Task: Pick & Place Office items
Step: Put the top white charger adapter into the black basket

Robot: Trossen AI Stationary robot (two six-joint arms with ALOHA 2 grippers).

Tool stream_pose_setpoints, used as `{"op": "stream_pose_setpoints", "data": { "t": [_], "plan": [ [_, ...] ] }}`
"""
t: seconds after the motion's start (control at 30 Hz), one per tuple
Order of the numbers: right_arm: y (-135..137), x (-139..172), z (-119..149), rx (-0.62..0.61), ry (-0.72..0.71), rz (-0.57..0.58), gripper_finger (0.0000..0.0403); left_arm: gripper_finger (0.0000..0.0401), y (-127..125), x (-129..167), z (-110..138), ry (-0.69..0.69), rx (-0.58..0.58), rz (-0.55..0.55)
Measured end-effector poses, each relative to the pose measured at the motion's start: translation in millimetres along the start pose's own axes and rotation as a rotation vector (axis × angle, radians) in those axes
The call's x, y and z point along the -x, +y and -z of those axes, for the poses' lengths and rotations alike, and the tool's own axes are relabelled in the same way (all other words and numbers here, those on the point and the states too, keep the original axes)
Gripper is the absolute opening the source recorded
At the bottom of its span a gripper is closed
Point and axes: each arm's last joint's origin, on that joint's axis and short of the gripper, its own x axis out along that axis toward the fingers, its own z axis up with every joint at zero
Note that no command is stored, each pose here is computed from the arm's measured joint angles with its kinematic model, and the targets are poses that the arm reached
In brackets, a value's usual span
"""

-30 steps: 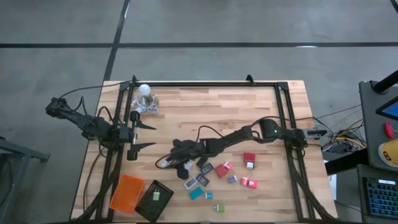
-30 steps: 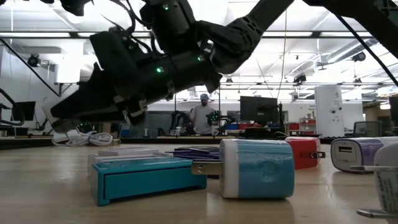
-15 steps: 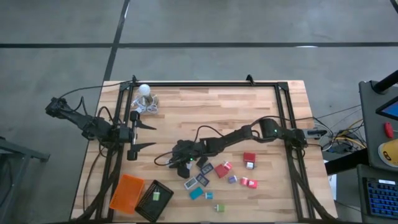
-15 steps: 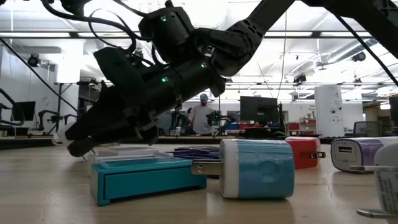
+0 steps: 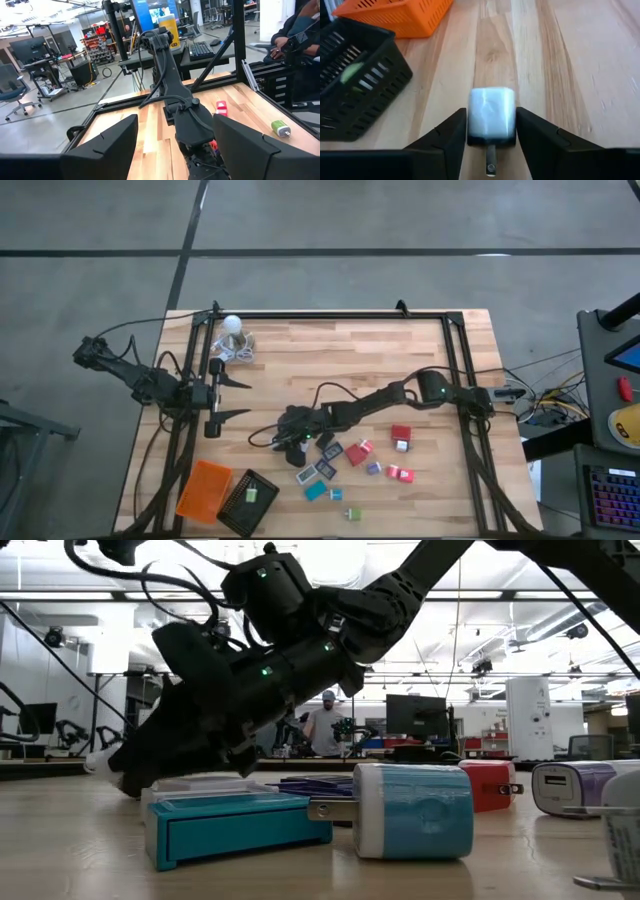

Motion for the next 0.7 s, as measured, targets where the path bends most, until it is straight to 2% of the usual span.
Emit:
{"op": "stream_pose_setpoints", "data": {
  "t": [0.3,0.57,0.7],
  "plan": [
    [-1.5,0.1,-1.1,0.000,-0.022,0.049,0.0201,0.0262,0.0,0.0,0.0,0.000,0.000,0.000],
    [-0.9,0.0,-1.4,0.006,-0.025,0.041,0.0203,0.0262,0.0,0.0,0.0,0.000,0.000,0.000],
    [3.1,3.0,-7.9,0.061,-0.038,0.026,0.0203,0.0262,0.0,0.0,0.1,0.001,-0.001,0.000]
  ]
}}
